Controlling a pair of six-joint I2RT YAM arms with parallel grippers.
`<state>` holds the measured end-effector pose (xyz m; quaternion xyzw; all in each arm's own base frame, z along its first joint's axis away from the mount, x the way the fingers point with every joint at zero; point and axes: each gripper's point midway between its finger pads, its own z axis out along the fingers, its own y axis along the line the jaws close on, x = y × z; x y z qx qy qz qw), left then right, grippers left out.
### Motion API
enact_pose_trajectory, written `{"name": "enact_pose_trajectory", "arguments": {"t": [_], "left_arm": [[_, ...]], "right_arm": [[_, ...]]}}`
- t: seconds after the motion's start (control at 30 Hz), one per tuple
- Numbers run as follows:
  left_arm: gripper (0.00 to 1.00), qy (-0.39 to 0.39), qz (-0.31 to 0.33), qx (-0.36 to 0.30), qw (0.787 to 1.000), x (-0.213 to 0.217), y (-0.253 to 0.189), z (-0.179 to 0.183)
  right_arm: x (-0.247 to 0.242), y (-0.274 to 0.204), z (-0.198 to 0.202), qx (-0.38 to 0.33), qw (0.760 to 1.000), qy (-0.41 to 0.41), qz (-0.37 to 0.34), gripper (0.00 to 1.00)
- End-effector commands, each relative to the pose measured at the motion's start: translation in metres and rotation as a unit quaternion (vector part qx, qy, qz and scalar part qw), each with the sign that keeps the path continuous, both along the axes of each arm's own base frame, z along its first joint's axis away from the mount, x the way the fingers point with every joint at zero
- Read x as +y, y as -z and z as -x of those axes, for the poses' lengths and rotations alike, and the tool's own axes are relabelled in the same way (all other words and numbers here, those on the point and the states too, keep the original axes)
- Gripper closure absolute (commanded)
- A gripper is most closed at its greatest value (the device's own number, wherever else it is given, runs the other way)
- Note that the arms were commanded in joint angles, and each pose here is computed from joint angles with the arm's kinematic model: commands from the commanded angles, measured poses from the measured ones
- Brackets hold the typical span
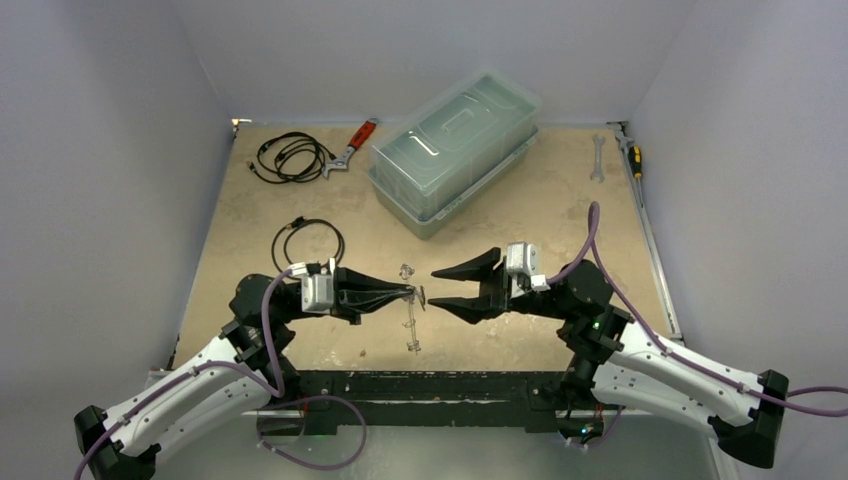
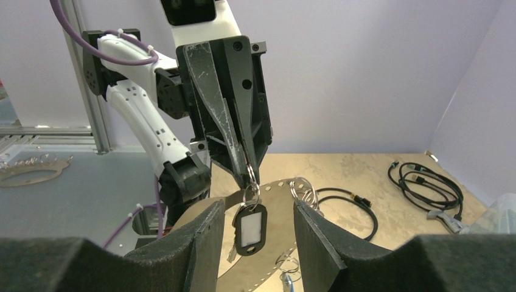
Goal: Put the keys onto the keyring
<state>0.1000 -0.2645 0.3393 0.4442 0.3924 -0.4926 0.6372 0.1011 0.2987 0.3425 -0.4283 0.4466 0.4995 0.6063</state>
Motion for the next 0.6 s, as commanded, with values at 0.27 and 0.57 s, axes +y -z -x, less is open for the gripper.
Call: {"name": "enact_pose_trajectory", "arguments": {"t": [0.27,0.57], "left_arm": [[1.0,0.035,0.009,-0.016,0.999,-0.001,-0.01,0.011],[1.0,0.036,0.009,-0.016,0.999,-0.001,-0.011,0.011]], "right_arm": [[0.002,-0.025,-0.002,-0.023,1.0,0.003,-0.01,0.63],[0.009,-0.013,-0.001,-0.026,0.999,-0.012,0.021,0.72]]}}
